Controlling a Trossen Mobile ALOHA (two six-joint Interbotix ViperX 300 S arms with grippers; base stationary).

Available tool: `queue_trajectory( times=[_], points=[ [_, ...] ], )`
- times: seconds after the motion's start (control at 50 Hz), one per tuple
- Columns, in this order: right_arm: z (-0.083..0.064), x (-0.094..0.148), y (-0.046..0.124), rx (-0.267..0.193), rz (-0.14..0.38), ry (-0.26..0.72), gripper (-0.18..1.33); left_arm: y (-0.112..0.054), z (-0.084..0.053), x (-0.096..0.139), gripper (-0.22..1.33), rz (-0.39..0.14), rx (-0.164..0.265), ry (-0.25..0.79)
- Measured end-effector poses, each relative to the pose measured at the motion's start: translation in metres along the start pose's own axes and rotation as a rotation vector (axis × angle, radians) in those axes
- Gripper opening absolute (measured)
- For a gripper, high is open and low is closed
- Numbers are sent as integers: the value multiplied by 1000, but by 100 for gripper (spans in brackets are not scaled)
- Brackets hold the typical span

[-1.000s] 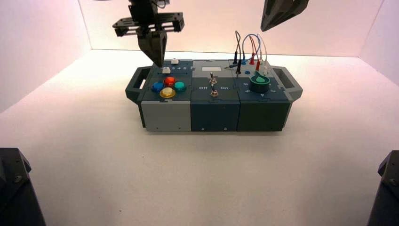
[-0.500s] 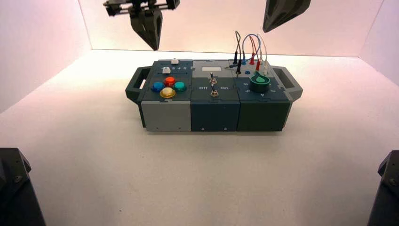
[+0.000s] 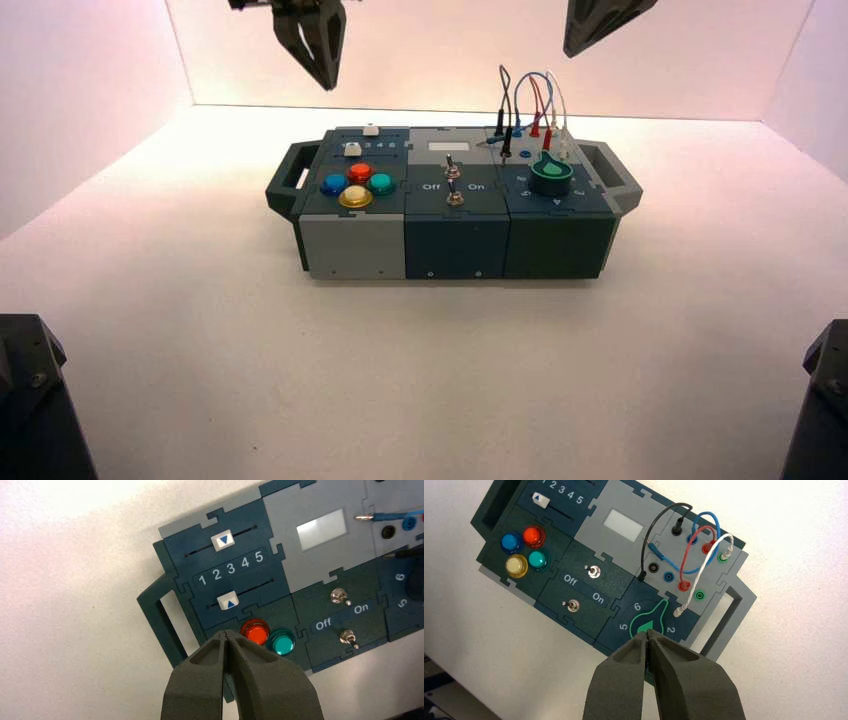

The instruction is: Move the bottom slider to position 2.

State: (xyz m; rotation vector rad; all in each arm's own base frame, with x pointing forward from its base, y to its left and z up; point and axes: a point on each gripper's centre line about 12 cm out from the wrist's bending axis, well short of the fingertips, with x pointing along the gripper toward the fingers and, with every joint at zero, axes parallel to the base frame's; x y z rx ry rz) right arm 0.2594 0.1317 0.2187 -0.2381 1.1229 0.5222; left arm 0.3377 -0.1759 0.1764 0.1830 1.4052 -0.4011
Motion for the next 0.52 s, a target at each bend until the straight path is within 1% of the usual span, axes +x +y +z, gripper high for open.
queue_trajectory(
  times=[0.06,0.16,0.26,0.34,0.52],
  points=[
    [-1,1,0,0,1,3,-14,0,2,-5,-17,-1,20,-31],
    [-6,3,0,3,3,18,-14,1,4,-7,-17,0,28,-66],
    [-13,7,0,4,3,38,-14,3,4,-6,-17,2,27,-84],
    [-15,9,-1,3,-1,40,-14,3,4,-7,-17,2,30,-94],
    [-21,10,-2,-6,-14,30,-14,6,6,-27,-17,2,19,-171]
  ],
)
